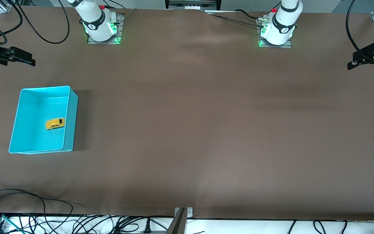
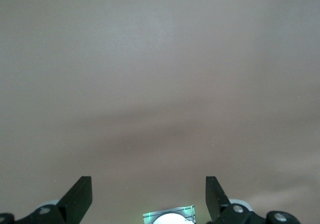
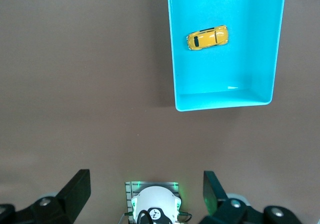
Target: Wind up and store yellow beetle car
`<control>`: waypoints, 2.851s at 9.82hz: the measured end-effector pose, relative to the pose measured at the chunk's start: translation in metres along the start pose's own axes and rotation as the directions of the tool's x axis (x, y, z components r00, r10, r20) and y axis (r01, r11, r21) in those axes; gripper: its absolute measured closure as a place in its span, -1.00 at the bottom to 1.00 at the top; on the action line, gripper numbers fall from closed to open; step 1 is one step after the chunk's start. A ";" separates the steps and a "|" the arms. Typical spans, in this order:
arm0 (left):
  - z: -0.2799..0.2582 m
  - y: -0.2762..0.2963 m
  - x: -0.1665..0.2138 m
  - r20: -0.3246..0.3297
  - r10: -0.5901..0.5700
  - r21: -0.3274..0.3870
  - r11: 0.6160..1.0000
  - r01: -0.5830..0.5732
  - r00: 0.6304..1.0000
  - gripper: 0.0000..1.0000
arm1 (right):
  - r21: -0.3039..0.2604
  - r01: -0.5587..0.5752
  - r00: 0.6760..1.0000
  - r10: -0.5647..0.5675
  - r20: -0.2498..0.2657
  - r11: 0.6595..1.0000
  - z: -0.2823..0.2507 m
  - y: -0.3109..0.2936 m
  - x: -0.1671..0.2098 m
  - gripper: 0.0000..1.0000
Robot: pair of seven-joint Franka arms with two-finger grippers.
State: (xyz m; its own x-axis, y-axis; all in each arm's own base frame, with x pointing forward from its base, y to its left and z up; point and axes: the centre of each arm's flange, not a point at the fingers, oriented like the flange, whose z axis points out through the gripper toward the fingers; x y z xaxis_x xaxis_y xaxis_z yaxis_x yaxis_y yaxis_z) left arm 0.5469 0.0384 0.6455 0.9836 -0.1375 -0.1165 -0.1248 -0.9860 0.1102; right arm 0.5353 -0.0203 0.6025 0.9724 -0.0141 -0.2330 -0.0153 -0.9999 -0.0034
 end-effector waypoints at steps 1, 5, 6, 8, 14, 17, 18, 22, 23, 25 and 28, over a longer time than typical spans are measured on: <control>0.000 0.000 0.000 0.000 0.000 0.000 1.000 0.000 1.000 -1.00 | 0.000 0.000 1.000 0.000 0.002 1.000 0.000 0.000 0.000 -1.00; 0.000 -0.002 0.000 0.000 -0.003 0.000 1.000 0.003 1.000 -1.00 | 0.000 0.000 1.000 0.000 0.005 1.000 0.001 0.000 0.000 -1.00; -0.001 -0.003 -0.001 0.001 -0.005 -0.001 1.000 0.005 1.000 -1.00 | 0.000 0.000 1.000 0.000 0.005 1.000 0.001 0.000 0.000 -1.00; -0.002 0.002 -0.004 0.012 0.003 -0.002 1.000 -0.003 1.000 -1.00 | 0.000 0.000 1.000 0.000 0.005 1.000 0.001 0.000 0.000 -1.00; -0.006 0.011 -0.008 0.013 0.017 0.000 1.000 -0.017 1.000 -1.00 | 0.001 -0.005 1.000 0.005 0.006 1.000 0.001 0.003 0.000 -1.00; -0.006 0.010 -0.008 0.013 0.015 0.000 1.000 -0.015 1.000 -1.00 | 0.002 -0.007 1.000 0.007 0.006 1.000 0.001 0.004 0.000 -1.00; -0.006 0.009 -0.009 0.012 0.013 0.000 1.000 -0.013 1.000 -1.00 | 0.002 -0.007 1.000 0.007 0.006 1.000 0.001 0.004 -0.001 -1.00; -0.007 0.004 -0.009 0.011 0.004 -0.001 1.000 -0.004 1.000 -1.00 | 0.002 -0.008 1.000 0.008 0.009 1.000 0.001 0.005 -0.001 -1.00; -0.007 0.002 -0.010 0.011 0.000 -0.001 1.000 0.000 1.000 -1.00 | 0.002 -0.008 1.000 0.008 0.009 1.000 0.001 0.005 -0.001 -1.00; -0.007 0.004 -0.010 0.012 0.003 -0.001 1.000 -0.003 1.000 -1.00 | 0.002 -0.009 1.000 0.009 0.009 1.000 0.001 0.005 -0.001 -1.00; -0.008 -0.002 -0.010 0.004 -0.008 0.004 1.000 0.008 1.000 -1.00 | 0.002 -0.009 1.000 0.009 0.009 1.000 0.001 0.005 -0.001 -1.00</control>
State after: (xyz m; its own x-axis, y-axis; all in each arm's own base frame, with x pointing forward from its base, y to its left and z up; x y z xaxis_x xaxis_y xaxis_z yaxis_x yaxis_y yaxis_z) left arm 0.5386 0.0427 0.6542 0.9841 -0.1301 -0.1210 -0.1176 -0.9875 0.1053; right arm 0.5342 -0.0250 0.6017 0.9701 -0.0226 -0.2418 -0.0241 -0.9997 -0.0033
